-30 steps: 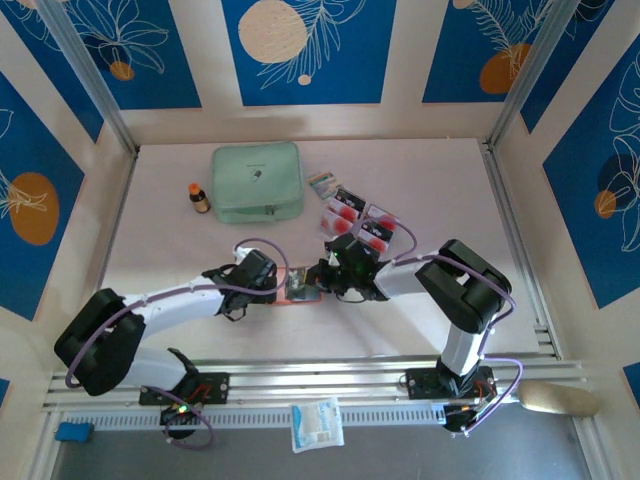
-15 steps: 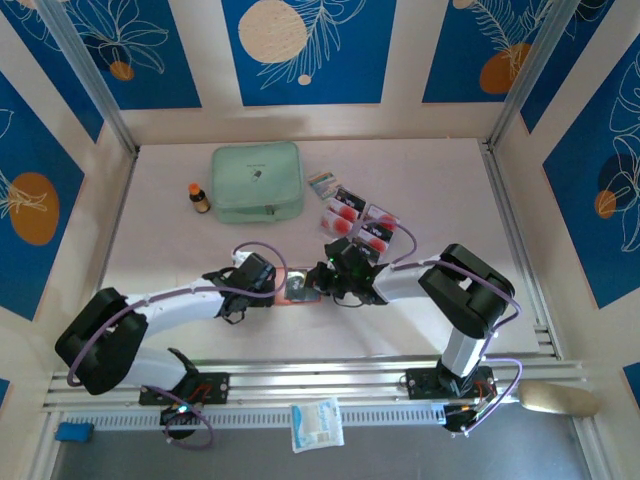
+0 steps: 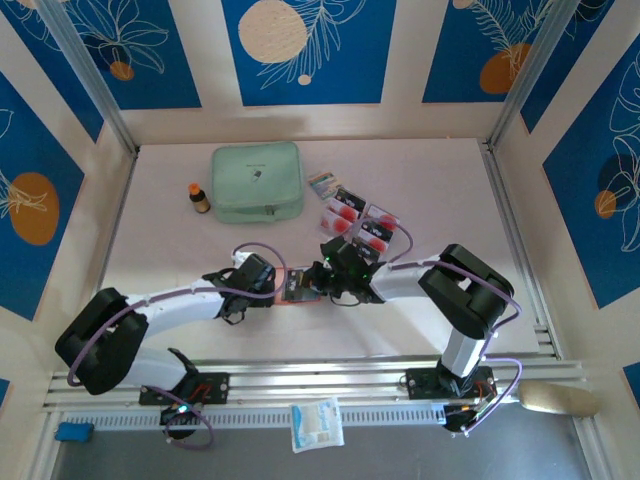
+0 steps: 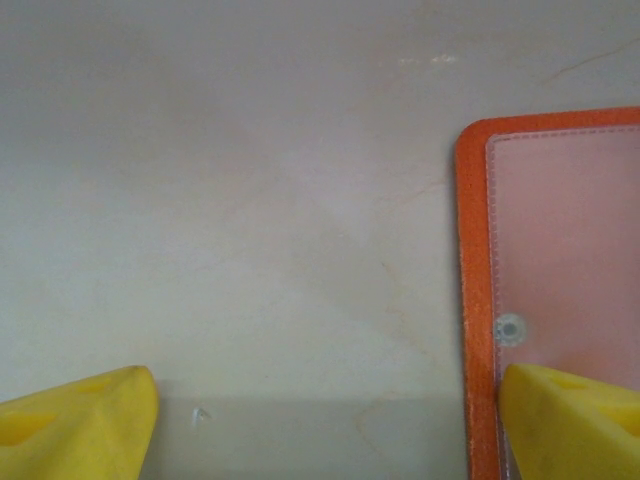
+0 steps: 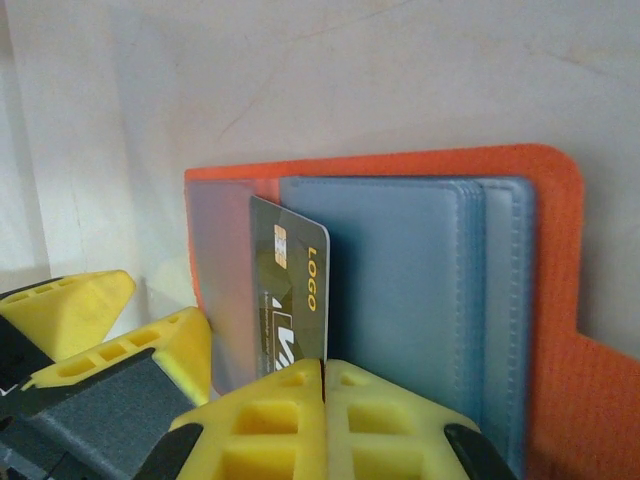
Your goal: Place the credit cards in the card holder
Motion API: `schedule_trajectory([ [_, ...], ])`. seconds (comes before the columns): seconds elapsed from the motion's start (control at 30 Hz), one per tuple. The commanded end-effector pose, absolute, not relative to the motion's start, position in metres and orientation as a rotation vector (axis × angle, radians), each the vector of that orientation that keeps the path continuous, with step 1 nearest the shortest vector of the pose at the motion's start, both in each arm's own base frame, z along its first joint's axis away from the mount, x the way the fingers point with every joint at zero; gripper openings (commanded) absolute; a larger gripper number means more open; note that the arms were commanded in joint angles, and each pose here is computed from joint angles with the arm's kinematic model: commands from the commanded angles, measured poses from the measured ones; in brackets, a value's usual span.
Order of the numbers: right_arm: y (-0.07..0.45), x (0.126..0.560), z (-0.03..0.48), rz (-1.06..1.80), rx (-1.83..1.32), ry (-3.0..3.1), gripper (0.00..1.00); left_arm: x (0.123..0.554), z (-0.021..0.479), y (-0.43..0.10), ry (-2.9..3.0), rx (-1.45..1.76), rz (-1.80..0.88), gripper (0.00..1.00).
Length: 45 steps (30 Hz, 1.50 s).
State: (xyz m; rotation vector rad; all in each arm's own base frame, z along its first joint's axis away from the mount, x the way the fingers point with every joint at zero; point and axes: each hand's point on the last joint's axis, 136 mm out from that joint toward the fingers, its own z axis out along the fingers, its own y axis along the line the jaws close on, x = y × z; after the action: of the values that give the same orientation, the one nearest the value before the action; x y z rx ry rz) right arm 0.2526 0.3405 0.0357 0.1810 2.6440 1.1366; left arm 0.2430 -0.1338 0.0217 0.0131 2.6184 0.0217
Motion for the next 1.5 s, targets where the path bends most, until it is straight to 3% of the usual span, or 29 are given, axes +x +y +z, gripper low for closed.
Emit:
schedule_trajectory([
  [0.0,0.344,0.245,0.029,1.126,0.146,2.700,0.00,0.240,0.014,-0.127,2.641,-0.001,0.052,0.89],
  [0.37,0.354,0.240,0.016,1.133,0.098,2.810,0.00,0.257,0.042,-0.139,2.587,-0.014,-0.001,0.89],
  [0.5,0.348,0.243,0.035,1.144,0.014,2.803,0.29,0.268,0.056,-0.132,2.574,-0.085,-0.011,0.90],
  [0.63,0.336,0.244,0.053,1.116,-0.060,2.787,0.36,0.270,0.055,-0.119,2.587,-0.166,-0.014,0.90],
  [0.8,0.336,0.249,0.070,1.087,-0.165,2.764,0.32,0.265,0.041,-0.115,2.630,-0.189,-0.015,0.90],
  [1.1,0.361,0.253,0.063,1.094,-0.284,2.791,0.11,0.260,0.022,-0.114,2.664,-0.200,-0.006,0.89],
  [1.47,0.369,0.246,0.027,1.002,-0.303,2.894,0.01,0.261,0.013,-0.116,2.678,-0.181,0.007,0.89],
])
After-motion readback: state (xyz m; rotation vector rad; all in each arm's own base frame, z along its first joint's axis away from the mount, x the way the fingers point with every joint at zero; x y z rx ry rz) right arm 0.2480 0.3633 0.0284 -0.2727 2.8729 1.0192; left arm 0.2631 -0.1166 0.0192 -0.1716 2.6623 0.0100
